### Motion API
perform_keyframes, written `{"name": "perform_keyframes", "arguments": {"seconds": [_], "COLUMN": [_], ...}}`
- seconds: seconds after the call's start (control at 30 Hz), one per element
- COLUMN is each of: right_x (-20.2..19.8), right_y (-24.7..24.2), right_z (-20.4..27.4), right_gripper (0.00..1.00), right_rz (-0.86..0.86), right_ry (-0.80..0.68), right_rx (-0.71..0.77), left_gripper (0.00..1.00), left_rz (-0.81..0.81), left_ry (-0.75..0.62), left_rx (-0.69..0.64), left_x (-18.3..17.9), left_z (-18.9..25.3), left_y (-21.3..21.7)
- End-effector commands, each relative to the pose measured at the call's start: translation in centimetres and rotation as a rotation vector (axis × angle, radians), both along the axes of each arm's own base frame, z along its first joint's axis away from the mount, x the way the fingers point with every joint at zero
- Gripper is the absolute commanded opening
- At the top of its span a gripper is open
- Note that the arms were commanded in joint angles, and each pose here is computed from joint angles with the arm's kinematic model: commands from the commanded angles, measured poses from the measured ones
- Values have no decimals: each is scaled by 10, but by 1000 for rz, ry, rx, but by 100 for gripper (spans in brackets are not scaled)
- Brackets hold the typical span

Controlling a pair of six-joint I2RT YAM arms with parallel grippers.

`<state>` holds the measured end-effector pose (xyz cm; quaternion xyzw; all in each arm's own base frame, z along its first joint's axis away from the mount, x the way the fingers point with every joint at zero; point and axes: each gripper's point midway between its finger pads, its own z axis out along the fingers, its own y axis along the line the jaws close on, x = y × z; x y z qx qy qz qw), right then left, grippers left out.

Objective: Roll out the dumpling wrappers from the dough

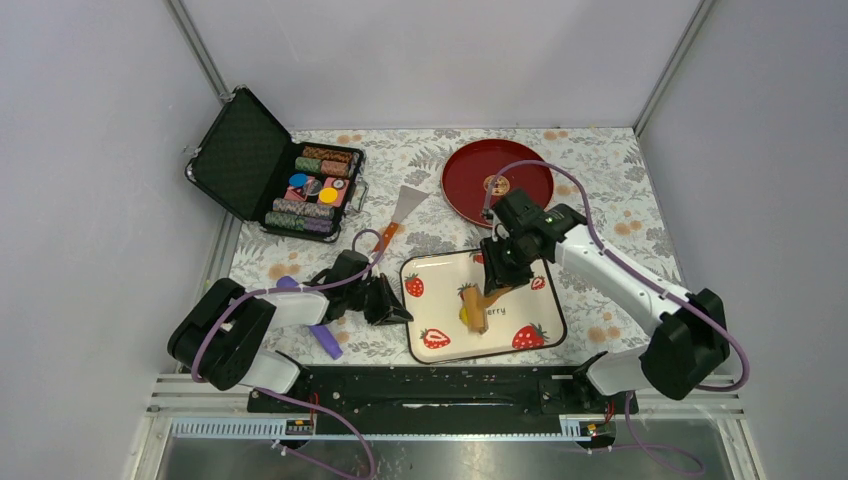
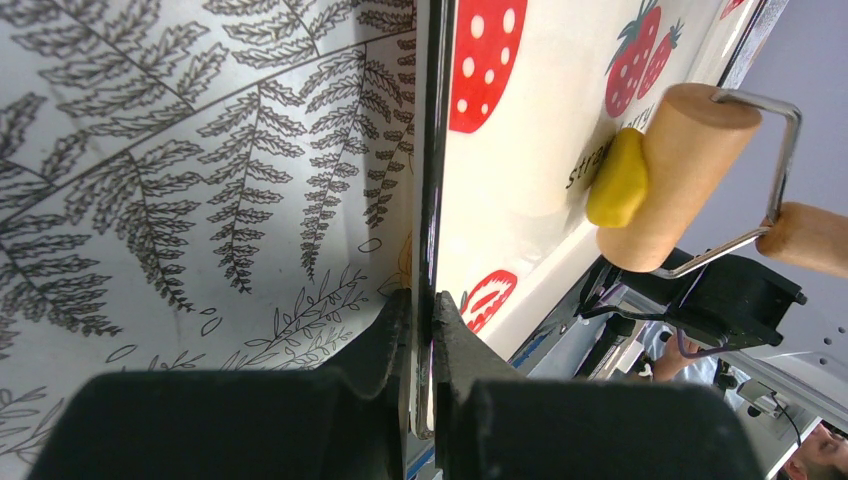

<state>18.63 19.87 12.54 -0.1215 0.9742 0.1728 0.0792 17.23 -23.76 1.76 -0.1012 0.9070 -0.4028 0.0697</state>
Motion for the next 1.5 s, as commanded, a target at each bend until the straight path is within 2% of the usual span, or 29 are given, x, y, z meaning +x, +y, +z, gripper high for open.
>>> {"name": "perform_keyframes", "arguments": {"seconds": [0.0, 0.13, 0.37, 0.6, 0.9, 1.13, 1.17, 1.2, 1.27, 1.33, 1.4, 1.47], "right_x": [-32, -26, -29, -18, -2, 10, 11, 12, 13, 13, 15, 17], "right_y": [-46, -42, -38, -22, 26, 36, 35, 34, 33, 32, 30, 29], "right_z": [17, 34, 32, 45, 72, 63, 61, 60, 57, 57, 59, 61], "right_gripper": [0, 0, 0, 0, 0, 0, 0, 0, 0, 0, 0, 0], "right_rz": [124, 171, 204, 191, 149, 124, 119, 114, 103, 90, 74, 63], "right_ry": [5, -75, -68, -127, -94, -74, -74, -73, -71, -71, -82, -95], "right_rx": [-151, -105, -79, -3, 190, 185, 176, 171, 162, 156, 148, 142], "left_gripper": [0, 0, 0, 0, 0, 0, 5, 15, 40, 58, 64, 66], "left_rz": [51, 50, 49, 49, 49, 46, 42, 36, 35, 44, 49, 48], "left_ry": [-12, -11, -13, -10, -11, -17, -21, -23, -47, -81, -121, -171], "left_rx": [52, 54, 54, 56, 55, 53, 59, 66, 82, 107, 144, 181], "left_x": [9, 9, 9, 9, 9, 10, 12, 13, 19, 26, 33, 41], "left_z": [-12, -12, -12, -13, -12, -10, -8, -6, 1, 11, 25, 43], "left_y": [9, 9, 9, 9, 9, 8, 8, 8, 8, 10, 14, 16]}}
